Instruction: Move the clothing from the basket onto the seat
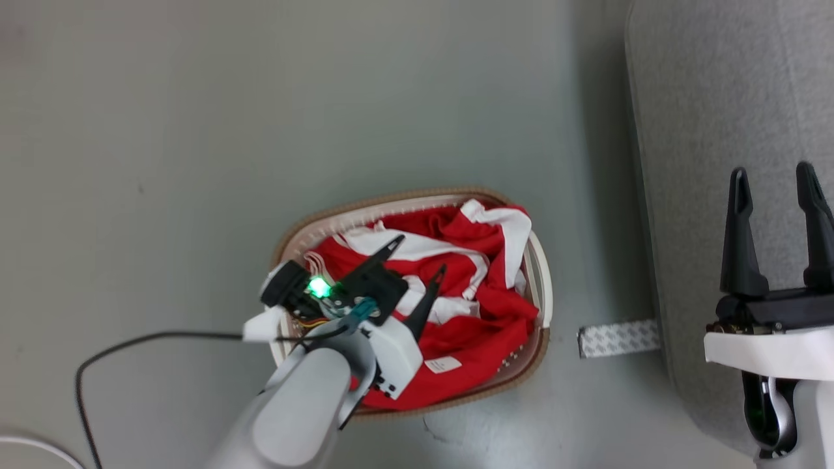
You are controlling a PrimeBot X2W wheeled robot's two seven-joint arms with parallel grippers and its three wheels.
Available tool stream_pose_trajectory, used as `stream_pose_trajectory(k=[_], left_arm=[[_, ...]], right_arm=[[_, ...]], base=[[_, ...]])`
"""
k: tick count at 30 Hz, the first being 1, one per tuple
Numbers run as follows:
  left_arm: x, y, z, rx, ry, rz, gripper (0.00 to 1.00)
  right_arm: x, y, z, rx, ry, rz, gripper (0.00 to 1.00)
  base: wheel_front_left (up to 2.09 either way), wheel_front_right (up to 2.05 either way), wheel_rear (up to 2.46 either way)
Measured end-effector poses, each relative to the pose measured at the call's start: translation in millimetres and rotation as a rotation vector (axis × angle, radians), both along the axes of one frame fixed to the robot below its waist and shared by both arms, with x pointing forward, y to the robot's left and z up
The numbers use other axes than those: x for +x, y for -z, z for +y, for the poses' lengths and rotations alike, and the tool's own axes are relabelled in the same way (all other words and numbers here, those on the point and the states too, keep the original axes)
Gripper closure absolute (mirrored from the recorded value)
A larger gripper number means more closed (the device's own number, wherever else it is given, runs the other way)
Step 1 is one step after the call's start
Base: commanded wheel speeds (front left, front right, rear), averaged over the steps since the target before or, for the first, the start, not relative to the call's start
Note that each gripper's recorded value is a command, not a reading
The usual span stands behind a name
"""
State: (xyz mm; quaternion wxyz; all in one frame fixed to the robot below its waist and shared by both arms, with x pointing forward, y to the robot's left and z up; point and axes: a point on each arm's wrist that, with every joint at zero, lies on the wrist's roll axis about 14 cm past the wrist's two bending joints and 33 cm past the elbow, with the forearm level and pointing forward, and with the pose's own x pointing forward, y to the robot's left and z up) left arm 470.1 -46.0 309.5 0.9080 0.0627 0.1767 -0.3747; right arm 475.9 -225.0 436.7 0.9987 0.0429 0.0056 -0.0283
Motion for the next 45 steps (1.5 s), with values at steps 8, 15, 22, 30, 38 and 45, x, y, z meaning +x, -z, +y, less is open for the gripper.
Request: stream_pose_trajectory(k=[8,15,22,30,38,45], left_arm=[[-22,66,-38,0.040,0.114,0.256,0.00],[-34,124,-47,0.148,0.161,0.408,0.00],[-37,174,-54,0.174,0.169,0.459,0.00],[-52,193,-57,0.124,0.159,0.508,0.61],[-16,172,-59,0.020,0.084,0.441,1.00],[5,128,-48,-0.043,0.018,0.386,1.00]], right_arm=[[21,26,5,-0.021,-0.031,0.026,0.00],[34,56,10,-0.035,-0.056,0.058,0.00],[36,100,10,-0.052,-0.066,0.133,0.00],[27,122,2,-0.092,-0.052,0.188,0.00],[37,116,12,-0.081,-0.076,0.158,0.00],[37,86,8,-0.068,-0.055,0.114,0.00]], base=[[0.00,0.00,0.00],[0.00,0.00,0.00],[0.00,0.00,0.00],[0.00,0.00,0.00],[0.00,0.00,0.00],[0.00,0.00,0.00]])
